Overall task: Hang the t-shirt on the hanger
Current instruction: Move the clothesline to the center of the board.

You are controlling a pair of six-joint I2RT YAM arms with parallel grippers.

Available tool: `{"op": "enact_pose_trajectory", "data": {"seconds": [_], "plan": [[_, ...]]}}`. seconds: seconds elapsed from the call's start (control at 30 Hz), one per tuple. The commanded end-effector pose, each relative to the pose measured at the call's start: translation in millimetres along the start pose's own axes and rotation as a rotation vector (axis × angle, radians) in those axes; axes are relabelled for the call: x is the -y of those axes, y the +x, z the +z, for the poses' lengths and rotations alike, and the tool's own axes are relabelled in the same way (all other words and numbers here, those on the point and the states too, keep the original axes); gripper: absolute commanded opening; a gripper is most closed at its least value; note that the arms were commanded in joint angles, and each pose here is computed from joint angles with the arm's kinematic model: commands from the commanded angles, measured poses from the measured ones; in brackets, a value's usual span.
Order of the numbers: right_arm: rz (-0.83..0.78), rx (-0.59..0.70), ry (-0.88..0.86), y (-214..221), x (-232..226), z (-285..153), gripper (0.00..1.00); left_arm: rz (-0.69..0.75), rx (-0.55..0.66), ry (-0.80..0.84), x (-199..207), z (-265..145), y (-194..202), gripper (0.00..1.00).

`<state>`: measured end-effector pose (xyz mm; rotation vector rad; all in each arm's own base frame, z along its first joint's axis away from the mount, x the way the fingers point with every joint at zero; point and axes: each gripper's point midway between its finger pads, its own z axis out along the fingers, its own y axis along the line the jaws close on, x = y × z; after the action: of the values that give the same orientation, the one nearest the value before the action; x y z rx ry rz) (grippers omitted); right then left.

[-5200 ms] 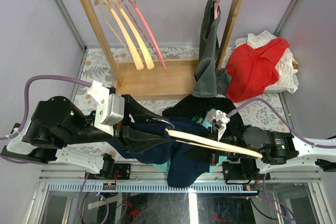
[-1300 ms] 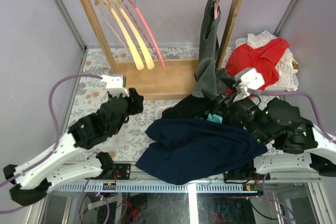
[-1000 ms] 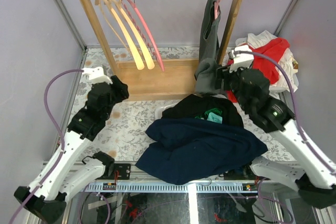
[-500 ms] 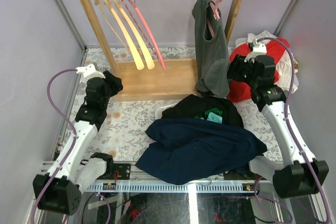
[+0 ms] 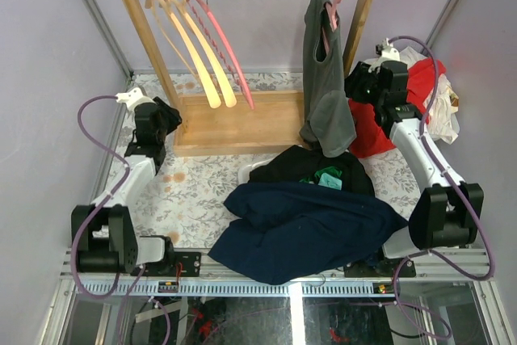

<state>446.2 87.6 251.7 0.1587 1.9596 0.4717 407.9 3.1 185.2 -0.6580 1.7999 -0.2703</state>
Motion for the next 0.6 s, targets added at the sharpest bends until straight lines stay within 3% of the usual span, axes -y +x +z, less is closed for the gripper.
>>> {"op": "enact_pose_trajectory", "data": {"seconds": [0.0,0.57], "plan": [[0.018,0.133,-0.043,-51.0,-7.8,16.5,0.49,-0.044,0.109,0.084,27.6,25.2,-37.4,0.37],[0.05,0.125,-0.094,-69.3,-4.3,86.6,0.47,-0.006,0.113,0.089,41.7,100.9,-56.8,0.32]]}}
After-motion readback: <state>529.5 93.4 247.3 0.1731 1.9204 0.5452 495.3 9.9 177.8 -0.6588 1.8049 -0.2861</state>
